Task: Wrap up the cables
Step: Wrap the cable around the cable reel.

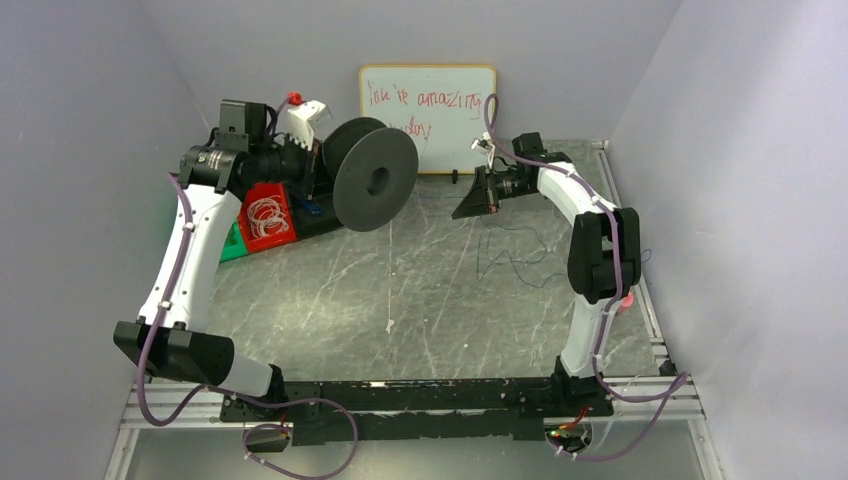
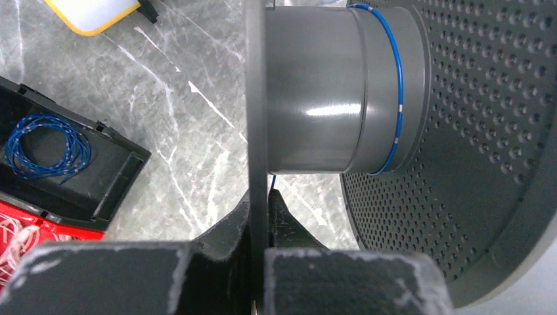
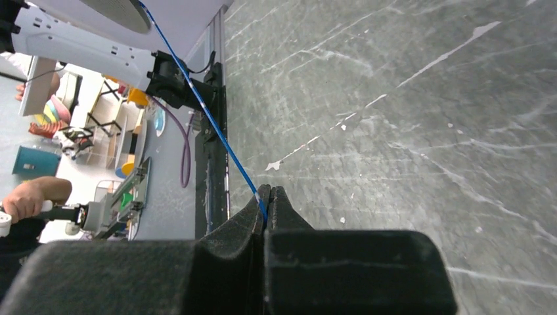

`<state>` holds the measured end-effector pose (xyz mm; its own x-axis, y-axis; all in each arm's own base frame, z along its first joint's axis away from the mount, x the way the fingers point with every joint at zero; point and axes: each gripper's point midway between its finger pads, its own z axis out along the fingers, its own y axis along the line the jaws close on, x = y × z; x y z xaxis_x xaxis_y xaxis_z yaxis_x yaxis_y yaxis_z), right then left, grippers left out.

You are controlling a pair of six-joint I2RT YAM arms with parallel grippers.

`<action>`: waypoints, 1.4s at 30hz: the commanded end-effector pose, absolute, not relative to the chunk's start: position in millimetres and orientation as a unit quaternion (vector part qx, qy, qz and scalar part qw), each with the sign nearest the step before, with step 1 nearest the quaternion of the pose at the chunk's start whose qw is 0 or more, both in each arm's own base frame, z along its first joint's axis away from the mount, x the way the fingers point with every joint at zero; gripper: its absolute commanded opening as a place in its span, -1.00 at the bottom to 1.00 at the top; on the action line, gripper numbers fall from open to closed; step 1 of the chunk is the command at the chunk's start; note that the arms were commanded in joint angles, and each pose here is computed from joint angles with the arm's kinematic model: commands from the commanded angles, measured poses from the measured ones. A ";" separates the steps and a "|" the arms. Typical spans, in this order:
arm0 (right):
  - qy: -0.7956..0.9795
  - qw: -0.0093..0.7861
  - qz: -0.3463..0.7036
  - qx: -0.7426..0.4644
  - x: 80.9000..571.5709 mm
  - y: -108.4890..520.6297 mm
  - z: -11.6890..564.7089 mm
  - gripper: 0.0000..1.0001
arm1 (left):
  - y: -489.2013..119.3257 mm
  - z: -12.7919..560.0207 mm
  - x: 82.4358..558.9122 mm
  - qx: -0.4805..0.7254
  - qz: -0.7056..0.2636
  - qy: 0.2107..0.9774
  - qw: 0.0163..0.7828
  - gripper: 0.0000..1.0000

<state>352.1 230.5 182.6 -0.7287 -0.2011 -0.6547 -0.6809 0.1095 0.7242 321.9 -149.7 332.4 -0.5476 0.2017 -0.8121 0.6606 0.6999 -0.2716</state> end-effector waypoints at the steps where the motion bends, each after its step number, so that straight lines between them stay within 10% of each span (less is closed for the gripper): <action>1: 0.739 0.233 0.558 -0.297 369.7 204.9 192.4 -1.00 | -140.8 347.9 312.8 0.349 -0.254 0.784 0.446 -0.95; 29: 0.677 0.321 0.566 -0.343 341.4 203.7 317.9 -1.00 | -139.2 239.6 385.4 0.349 0.141 0.832 0.407 -0.95; 42: 0.659 0.280 0.575 -0.397 307.9 259.1 308.4 -1.00 | -167.6 242.2 402.0 0.261 0.097 0.861 0.425 -0.95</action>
<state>330.8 246.6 280.9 -0.5937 -0.1987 -0.7798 -0.8039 0.1032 0.5858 388.5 -185.5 215.7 -0.4380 0.6568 -0.6138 0.5436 0.7373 0.4011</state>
